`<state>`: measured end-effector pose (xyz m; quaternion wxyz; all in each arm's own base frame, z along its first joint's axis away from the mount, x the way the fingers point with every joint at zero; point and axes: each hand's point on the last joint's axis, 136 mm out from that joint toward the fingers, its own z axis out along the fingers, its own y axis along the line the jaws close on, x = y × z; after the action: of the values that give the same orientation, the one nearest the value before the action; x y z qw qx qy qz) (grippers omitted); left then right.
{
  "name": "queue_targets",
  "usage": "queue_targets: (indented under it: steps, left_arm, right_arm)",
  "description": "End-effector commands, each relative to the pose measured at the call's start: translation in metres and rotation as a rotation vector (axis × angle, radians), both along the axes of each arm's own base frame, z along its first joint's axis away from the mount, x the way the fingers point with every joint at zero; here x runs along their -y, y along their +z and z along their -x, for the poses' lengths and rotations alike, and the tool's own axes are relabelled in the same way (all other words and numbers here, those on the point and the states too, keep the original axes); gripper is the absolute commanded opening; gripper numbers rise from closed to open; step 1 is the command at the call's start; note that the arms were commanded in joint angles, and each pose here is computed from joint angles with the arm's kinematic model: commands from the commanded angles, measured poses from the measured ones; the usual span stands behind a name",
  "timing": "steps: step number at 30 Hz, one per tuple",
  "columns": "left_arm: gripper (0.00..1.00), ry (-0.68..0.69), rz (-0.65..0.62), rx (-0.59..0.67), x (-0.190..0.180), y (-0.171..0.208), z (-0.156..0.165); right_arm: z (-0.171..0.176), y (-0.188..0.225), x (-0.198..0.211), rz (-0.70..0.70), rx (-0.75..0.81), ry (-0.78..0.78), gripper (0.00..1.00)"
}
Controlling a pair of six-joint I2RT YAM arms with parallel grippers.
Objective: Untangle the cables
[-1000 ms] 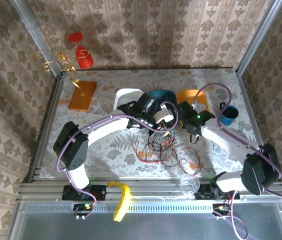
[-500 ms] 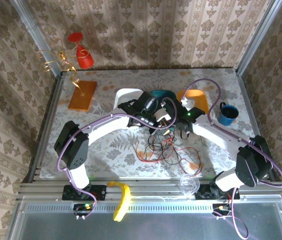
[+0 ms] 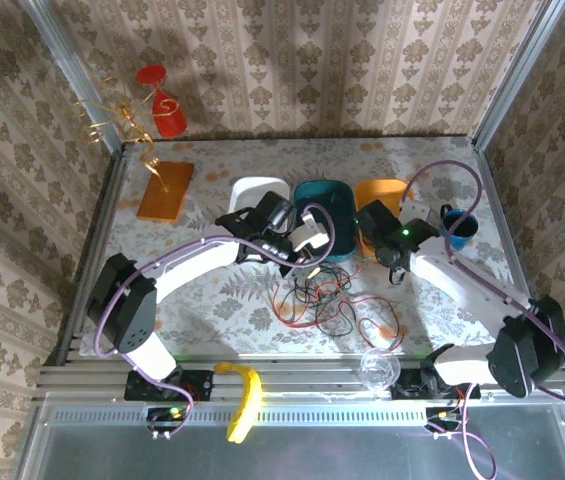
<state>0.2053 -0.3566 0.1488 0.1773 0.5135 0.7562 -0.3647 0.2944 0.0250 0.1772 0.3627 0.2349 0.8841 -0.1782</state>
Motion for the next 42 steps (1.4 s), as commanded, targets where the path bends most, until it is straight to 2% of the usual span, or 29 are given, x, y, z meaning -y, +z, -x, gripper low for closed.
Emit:
queue_targets:
  steps: [1, 7, 10, 16, 20, 26, 33, 39, 42]
  left_arm:
    - [0.0, 0.058, -0.057, 0.017, -0.02, -0.015, -0.004]
    - [0.0, 0.13, -0.164, 0.015, -0.045, -0.052, -0.004]
    - [0.0, 0.154, -0.183, 0.001, -0.051, -0.065, -0.001]
    - [0.0, 0.193, -0.202, -0.016, -0.057, -0.079, 0.001]
    - [0.0, 0.201, -0.213, -0.012, -0.061, -0.081, 0.002]
    - [0.0, 0.209, -0.212, -0.01, -0.063, -0.078, 0.002]
    - [0.0, 0.207, -0.213, -0.008, -0.063, -0.075, 0.001]
    - [0.0, 0.21, -0.218, 0.009, -0.065, -0.071, -0.001]
    - [0.0, 0.213, -0.214, 0.013, -0.064, -0.071, -0.002]
  right_arm:
    - [-0.01, 0.026, 0.002, -0.012, 0.115, 0.031, 0.0]
    - [-0.065, 0.073, -0.08, -0.248, 0.31, 0.406, 0.0]
    - [-0.088, 0.092, -0.113, -0.351, 0.381, 0.497, 0.0]
    - [-0.143, 0.103, -0.155, -0.515, 0.444, 0.499, 0.0]
    - [-0.171, 0.094, -0.176, -0.593, 0.418, 0.47, 0.0]
    - [-0.188, 0.073, -0.194, -0.755, 0.374, 0.404, 0.0]
    - [-0.194, 0.063, -0.199, -0.869, 0.36, 0.4, 0.0]
    - [-0.192, 0.098, -0.196, -0.834, 0.414, 0.45, 0.0]
    - [-0.185, 0.115, -0.183, -0.741, 0.446, 0.436, 0.0]
